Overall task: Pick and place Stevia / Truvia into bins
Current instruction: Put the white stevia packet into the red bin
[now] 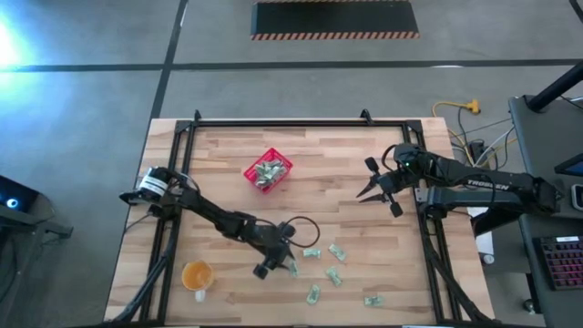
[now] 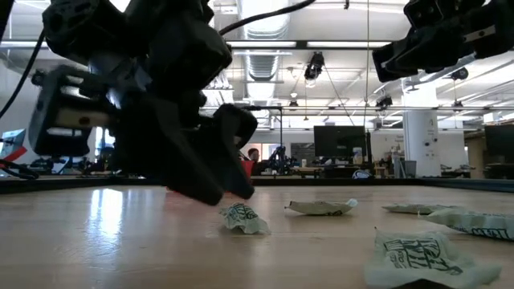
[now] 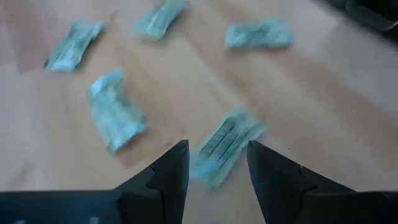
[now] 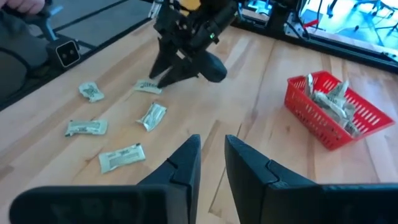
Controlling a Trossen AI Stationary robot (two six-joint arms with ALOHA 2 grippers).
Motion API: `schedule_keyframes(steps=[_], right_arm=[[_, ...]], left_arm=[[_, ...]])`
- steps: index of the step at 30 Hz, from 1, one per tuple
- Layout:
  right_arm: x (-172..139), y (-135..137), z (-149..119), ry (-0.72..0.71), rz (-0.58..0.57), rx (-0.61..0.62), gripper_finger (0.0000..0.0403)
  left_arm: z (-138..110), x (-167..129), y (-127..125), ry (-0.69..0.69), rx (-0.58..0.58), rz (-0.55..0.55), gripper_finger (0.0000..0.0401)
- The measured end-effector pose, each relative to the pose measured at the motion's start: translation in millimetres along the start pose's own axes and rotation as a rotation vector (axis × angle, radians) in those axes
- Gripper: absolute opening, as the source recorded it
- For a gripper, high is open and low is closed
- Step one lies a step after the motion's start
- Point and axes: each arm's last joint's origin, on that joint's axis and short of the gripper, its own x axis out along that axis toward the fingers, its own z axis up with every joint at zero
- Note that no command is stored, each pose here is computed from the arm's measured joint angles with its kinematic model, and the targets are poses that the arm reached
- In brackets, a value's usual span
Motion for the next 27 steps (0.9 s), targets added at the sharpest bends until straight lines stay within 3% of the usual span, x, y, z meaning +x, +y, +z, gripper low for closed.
schedule_keyframes(steps=[5,27], right_arm=[[-0.1,0.0,0.3,-0.002,-0.001,-0.002,0.006],[-0.1,-0.1,0.4,-0.004,-0.002,-0.006,0.0059]], left_arm=[[-2.7,0.0,0.9,0.027,-0.003,0.034,0.0145],[-4.8,2.3,0.0,0.02,-0.005,0.003,0.0145]])
